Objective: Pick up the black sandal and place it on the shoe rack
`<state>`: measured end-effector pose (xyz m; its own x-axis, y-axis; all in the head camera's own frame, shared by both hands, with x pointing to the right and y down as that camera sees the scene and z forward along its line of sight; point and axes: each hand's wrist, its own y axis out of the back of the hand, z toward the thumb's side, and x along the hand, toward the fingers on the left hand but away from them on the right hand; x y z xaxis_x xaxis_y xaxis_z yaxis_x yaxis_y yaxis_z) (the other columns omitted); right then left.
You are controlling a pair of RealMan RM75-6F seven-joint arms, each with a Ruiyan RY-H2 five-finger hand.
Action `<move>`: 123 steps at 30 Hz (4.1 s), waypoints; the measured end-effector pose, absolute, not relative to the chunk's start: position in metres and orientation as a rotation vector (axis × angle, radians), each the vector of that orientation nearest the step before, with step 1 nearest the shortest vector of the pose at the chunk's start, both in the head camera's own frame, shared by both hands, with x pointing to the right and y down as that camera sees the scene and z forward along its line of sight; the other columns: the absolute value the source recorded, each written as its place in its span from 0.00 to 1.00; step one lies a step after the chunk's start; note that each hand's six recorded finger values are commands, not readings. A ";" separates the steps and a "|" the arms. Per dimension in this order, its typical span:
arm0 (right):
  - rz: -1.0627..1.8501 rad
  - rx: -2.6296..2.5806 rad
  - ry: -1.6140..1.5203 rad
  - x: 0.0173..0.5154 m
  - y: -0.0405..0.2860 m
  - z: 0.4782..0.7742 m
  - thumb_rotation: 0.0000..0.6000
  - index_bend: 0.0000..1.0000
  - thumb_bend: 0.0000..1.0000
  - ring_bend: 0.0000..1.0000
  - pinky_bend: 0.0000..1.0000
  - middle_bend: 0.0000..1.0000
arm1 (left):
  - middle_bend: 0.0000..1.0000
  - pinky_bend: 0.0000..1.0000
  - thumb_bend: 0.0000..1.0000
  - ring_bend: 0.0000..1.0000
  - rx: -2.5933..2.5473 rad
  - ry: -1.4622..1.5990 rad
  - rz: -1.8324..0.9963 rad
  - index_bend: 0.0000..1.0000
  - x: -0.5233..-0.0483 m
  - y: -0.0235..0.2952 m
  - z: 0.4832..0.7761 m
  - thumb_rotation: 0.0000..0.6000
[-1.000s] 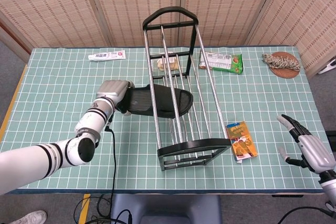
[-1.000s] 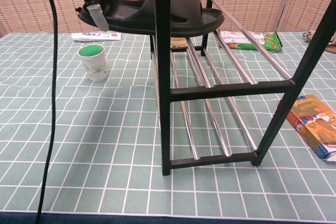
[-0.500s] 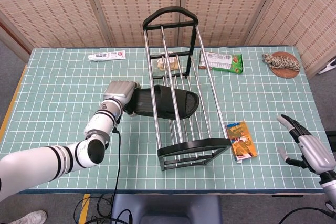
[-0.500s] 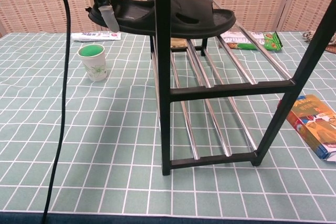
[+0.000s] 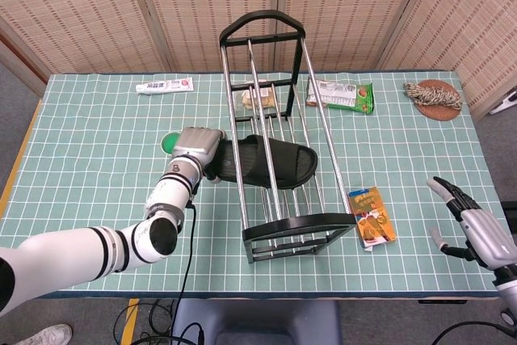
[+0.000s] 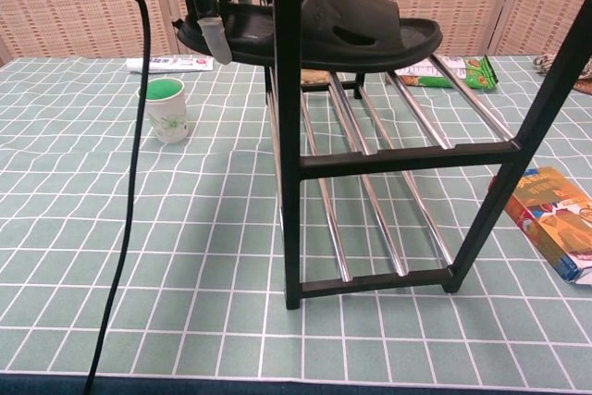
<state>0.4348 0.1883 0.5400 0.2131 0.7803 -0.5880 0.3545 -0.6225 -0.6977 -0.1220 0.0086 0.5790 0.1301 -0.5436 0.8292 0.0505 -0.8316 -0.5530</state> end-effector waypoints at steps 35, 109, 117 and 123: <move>1.386 -2.049 -1.083 0.440 0.186 0.537 1.00 0.00 0.45 0.00 0.09 0.00 | 0.09 0.16 0.17 0.00 -1.923 0.495 -1.758 0.16 -0.128 0.007 0.573 1.00; 1.208 -1.920 -1.108 0.418 0.191 0.507 1.00 0.00 0.45 0.00 0.09 0.00 | 0.03 0.13 0.15 0.00 -1.888 0.663 -2.018 0.08 -0.367 0.041 0.597 1.00; 1.231 -1.939 -1.096 0.418 0.190 0.515 1.00 0.00 0.45 0.00 0.09 0.00 | 0.03 0.13 0.15 0.00 -1.918 0.629 -2.050 0.08 -0.370 0.046 0.617 1.00; 1.238 -1.937 -1.100 0.419 0.189 0.516 1.00 0.00 0.45 0.00 0.09 0.00 | 0.03 0.13 0.15 0.00 -1.926 0.603 -2.039 0.08 -0.363 0.042 0.621 1.00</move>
<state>0.4190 0.1886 0.5158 0.2276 0.8718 -0.4338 0.3283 -0.4881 -0.8087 -0.3629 0.0422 0.6215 -0.0783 -0.4682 0.8802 -0.0856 -0.8764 -0.4738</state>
